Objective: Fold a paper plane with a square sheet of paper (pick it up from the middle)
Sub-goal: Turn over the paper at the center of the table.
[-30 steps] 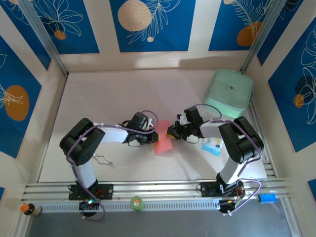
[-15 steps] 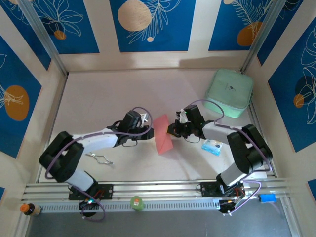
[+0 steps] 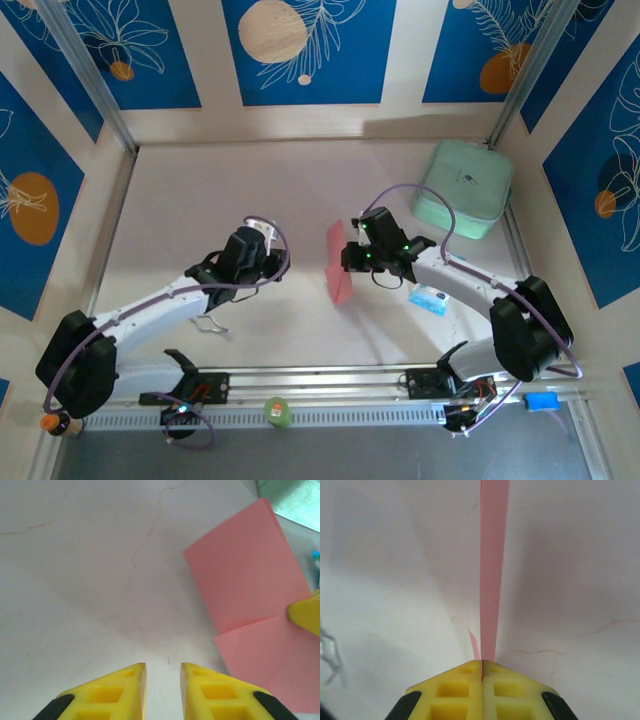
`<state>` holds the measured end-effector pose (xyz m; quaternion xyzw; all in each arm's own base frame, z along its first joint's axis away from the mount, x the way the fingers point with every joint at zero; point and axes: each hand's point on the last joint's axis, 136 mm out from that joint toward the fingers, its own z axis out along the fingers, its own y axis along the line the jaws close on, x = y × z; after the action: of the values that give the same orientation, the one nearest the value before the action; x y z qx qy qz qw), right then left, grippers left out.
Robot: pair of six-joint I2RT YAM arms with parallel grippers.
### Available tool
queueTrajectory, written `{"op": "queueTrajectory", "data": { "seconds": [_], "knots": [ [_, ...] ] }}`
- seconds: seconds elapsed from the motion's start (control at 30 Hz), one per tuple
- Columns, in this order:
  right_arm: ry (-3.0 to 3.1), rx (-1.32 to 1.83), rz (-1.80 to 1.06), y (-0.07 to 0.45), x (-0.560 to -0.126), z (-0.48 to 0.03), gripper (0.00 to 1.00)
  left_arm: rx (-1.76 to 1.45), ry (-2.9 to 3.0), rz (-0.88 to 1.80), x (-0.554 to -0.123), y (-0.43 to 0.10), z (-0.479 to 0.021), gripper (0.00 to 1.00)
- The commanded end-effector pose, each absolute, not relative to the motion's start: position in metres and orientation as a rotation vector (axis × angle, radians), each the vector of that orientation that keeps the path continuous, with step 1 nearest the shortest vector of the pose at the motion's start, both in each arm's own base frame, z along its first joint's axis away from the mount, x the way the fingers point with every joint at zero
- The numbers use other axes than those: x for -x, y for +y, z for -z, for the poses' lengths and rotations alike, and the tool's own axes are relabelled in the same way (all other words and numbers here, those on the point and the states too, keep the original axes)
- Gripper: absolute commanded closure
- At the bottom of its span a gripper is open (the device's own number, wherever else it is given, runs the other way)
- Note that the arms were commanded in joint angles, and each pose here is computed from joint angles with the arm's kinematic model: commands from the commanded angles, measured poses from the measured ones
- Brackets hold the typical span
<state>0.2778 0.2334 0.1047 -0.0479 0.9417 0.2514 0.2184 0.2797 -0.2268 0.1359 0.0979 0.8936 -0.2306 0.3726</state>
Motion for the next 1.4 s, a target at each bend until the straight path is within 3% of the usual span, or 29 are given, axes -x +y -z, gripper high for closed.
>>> {"op": "queueTrajectory", "data": {
  "seconds": [0.0,0.37,0.9,1.07,1.17,1.23,1.27,1.3,1.37],
  "knots": [
    [2.596,0.178,-0.503,0.218,-0.281,-0.113,0.99,-0.240,2.294,0.474,-0.278,-0.208,-0.130,0.69],
    [2.727,-0.151,-0.360,0.202,-0.269,-0.133,1.00,-0.178,2.270,0.547,-0.270,-0.204,-0.140,0.68],
    [2.712,-0.133,-0.368,0.204,-0.259,-0.160,1.00,-0.172,2.294,0.504,-0.256,-0.187,-0.142,0.66],
    [2.656,-0.033,-0.296,0.202,-0.267,-0.163,1.00,-0.190,2.275,0.448,-0.257,-0.178,-0.143,0.51],
    [2.599,0.080,-0.217,0.202,-0.277,-0.164,1.00,-0.167,2.274,0.387,-0.259,-0.168,-0.144,0.34],
    [2.563,0.110,-0.092,0.195,-0.279,-0.163,1.00,-0.134,2.279,0.330,-0.258,-0.157,-0.147,0.18],
    [2.553,0.131,-0.045,0.192,-0.278,-0.161,1.00,-0.130,2.273,0.326,-0.257,-0.154,-0.151,0.05],
    [2.567,0.144,-0.016,0.191,-0.277,-0.157,1.00,-0.159,2.254,0.355,-0.256,-0.157,-0.154,0.00],
    [2.601,0.150,0.044,0.188,-0.275,-0.150,1.00,-0.174,2.219,0.422,-0.255,-0.162,-0.161,0.00]
  ]
}}
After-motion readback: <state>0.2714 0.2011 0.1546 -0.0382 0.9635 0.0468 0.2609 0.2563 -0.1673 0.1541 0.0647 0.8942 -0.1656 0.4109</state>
